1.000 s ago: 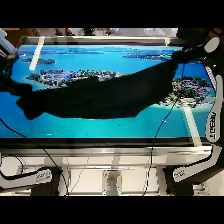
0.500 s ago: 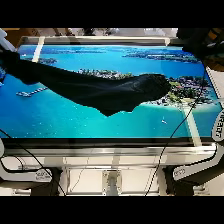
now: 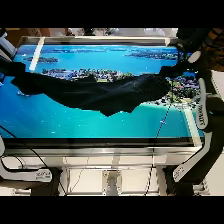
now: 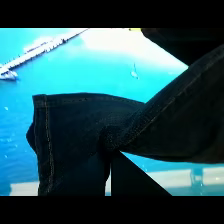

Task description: Fold the clothes and pants, and hang the long-sleeved shirts on hangers.

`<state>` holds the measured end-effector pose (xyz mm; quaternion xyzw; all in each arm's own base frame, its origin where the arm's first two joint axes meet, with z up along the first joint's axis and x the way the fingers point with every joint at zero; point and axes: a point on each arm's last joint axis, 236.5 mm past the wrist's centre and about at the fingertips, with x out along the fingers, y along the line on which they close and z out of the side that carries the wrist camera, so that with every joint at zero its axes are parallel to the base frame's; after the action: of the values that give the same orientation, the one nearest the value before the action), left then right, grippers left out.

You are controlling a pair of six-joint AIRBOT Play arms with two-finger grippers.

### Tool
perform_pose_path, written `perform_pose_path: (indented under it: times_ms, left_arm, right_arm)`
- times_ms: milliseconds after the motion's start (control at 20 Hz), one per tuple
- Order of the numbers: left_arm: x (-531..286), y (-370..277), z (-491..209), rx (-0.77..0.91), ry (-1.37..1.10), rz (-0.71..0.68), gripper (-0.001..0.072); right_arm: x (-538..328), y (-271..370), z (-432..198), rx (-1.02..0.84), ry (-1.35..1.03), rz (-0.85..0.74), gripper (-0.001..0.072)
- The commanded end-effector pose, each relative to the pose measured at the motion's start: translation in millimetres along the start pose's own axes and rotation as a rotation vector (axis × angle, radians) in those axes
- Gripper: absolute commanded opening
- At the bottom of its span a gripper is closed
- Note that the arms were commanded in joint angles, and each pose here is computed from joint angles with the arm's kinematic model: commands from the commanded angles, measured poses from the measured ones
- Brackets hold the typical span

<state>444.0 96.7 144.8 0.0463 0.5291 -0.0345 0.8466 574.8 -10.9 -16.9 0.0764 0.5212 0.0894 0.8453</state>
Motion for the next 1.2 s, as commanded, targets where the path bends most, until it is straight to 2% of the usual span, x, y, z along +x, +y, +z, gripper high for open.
perform_pose_path:
  times_ms: [0,100,200,500,550,650,700,750,800,900,1000,1050,1150]
  left_arm:
    - [14,-5,-18,-0.006,0.075,-0.029,0.0021]
    - [18,-5,-21,-0.008,0.092,-0.036,0.0021]
    - [23,-5,-22,-0.009,0.101,-0.04,0.0021]
    - [37,-10,-23,-0.003,0.128,-0.059,0.0021]
    - [39,-10,-24,-0.004,0.132,-0.06,0.0021]
    - [43,-10,-25,-0.005,0.139,-0.063,0.0021]
    - [44,-10,-25,-0.005,0.142,-0.064,0.002]
    - [46,-10,-25,-0.006,0.145,-0.065,0.0021]
    - [47,-10,-26,-0.006,0.148,-0.066,0.0021]
    - [47,-10,-26,-0.006,0.148,-0.067,0.002]
    - [47,-10,-26,-0.006,0.148,-0.067,0.0021]
    - [47,-10,-26,-0.006,0.148,-0.067,0.0021]
    - [47,-10,-26,-0.007,0.148,-0.067,0.0021]
  right_arm:
    - [46,-23,-3,0.073,-0.007,-0.084,0.0473]
    - [46,-51,2,0.048,-0.032,-0.197,0.0473]
    - [40,-62,15,0.029,-0.081,-0.232,0.0473]
    - [67,-67,5,0.057,-0.062,-0.21,0.0472]
    - [70,-64,3,0.068,-0.055,-0.194,0.0455]
    - [70,-63,4,0.07,-0.057,-0.189,0.0411]
    - [70,-61,2,0.074,-0.046,-0.183,0.0359]
    - [70,-60,-1,0.076,-0.03,-0.181,0.0351]
    - [70,-59,-7,0.078,-0.005,-0.177,0.0298]
    - [70,-57,-19,0.083,0.048,-0.171,0.0289]
    - [70,-55,-31,0.087,0.096,-0.165,0.0066]
    - [69,-54,-35,0.09,0.113,-0.16,0.0026]
    - [67,-49,-37,0.1,0.128,-0.142,0.0017]
